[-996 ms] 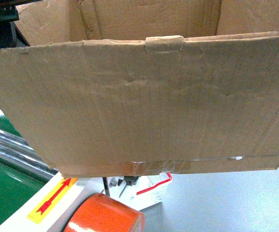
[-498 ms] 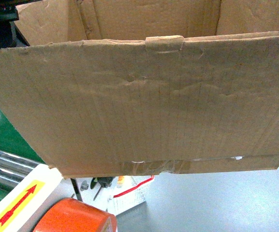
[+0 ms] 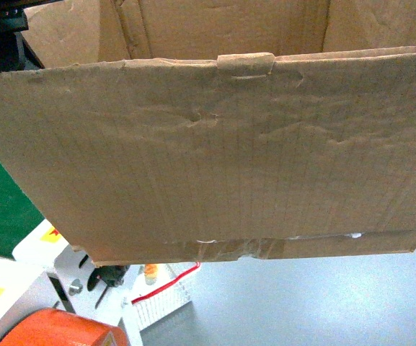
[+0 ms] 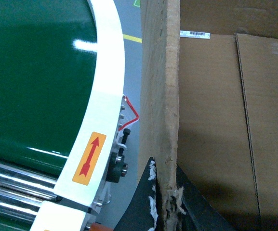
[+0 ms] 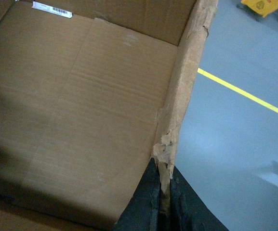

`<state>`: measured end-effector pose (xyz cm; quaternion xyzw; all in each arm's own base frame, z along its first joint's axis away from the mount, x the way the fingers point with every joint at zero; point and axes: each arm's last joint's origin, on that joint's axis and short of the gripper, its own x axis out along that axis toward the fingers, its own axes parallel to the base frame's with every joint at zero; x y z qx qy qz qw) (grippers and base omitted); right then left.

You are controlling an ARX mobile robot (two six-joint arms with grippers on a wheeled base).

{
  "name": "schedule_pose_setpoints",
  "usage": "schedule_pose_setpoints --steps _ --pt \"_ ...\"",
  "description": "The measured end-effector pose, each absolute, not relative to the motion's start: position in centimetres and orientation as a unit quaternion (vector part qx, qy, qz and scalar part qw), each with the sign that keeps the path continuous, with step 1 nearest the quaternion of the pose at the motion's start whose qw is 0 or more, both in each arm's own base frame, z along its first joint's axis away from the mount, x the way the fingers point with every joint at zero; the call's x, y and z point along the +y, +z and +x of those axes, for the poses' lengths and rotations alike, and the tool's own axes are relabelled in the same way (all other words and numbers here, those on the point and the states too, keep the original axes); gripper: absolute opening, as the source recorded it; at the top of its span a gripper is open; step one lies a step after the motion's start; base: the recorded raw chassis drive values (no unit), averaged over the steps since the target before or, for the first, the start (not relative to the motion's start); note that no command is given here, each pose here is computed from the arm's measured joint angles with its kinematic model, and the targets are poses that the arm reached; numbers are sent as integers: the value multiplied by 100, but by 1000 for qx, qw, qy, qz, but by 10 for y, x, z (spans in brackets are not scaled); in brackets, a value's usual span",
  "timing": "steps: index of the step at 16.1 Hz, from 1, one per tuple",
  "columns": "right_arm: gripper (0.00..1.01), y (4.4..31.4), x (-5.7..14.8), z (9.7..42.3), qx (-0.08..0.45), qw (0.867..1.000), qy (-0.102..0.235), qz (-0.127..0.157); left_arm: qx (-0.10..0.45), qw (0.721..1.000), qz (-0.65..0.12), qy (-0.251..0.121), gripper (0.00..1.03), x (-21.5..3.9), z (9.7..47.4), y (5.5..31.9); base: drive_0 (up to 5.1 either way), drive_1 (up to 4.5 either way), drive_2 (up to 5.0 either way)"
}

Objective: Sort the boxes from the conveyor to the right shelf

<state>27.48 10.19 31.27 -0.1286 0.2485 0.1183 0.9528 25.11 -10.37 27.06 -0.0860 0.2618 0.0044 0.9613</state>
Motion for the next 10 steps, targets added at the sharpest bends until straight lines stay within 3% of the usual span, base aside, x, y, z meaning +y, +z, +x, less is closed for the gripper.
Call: schedule_pose_setpoints --steps 10 --pt "2 313 102 275 248 953 118 -129 262 961 -86 4 2 -104 251 271 -106 -106 -106"
